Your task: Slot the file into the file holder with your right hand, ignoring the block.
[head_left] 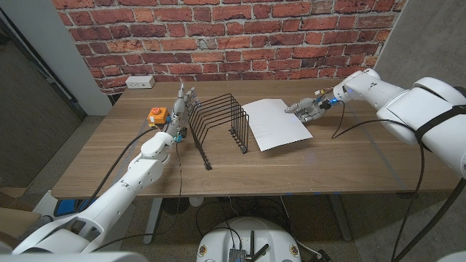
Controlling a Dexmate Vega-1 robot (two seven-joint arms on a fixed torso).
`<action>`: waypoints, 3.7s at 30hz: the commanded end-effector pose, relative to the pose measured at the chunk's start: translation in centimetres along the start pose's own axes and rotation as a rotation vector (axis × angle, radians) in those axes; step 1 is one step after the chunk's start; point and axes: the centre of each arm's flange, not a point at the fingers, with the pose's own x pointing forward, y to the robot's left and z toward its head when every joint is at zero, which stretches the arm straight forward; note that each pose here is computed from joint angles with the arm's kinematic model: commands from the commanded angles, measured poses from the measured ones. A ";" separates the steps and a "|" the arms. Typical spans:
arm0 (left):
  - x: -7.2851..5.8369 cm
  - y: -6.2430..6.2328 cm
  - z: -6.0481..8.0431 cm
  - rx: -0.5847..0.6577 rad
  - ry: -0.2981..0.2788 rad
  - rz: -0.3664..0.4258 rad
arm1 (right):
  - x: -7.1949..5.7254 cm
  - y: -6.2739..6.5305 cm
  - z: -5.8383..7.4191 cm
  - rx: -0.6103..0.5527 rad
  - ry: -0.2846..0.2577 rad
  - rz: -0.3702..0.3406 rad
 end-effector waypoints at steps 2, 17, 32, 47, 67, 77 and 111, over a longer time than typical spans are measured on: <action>0.0 0.0 0.0 0.000 0.000 0.001 | 0.1 -0.1 -0.1 0.012 -0.012 -0.012; 0.0 0.0 0.0 0.000 0.000 0.001 | 0.4 -0.4 -0.1 0.022 -0.042 -0.049; 0.0 0.0 0.0 0.000 0.000 0.001 | 0.5 -0.5 0.0 0.025 -0.053 -0.060; 0.0 0.0 0.0 0.000 0.000 0.001 | 0.4 -0.5 -0.2 0.048 -0.063 -0.053; 0.0 0.0 0.0 0.000 0.000 0.000 | 0.6 -0.4 -0.2 0.049 -0.077 -0.052; 0.0 0.0 0.0 0.000 0.000 0.000 | 0.7 -0.4 0.0 0.047 -0.078 -0.057; 0.0 0.0 0.0 0.000 0.000 0.000 | -0.7 -0.7 0.5 0.048 -0.090 -0.003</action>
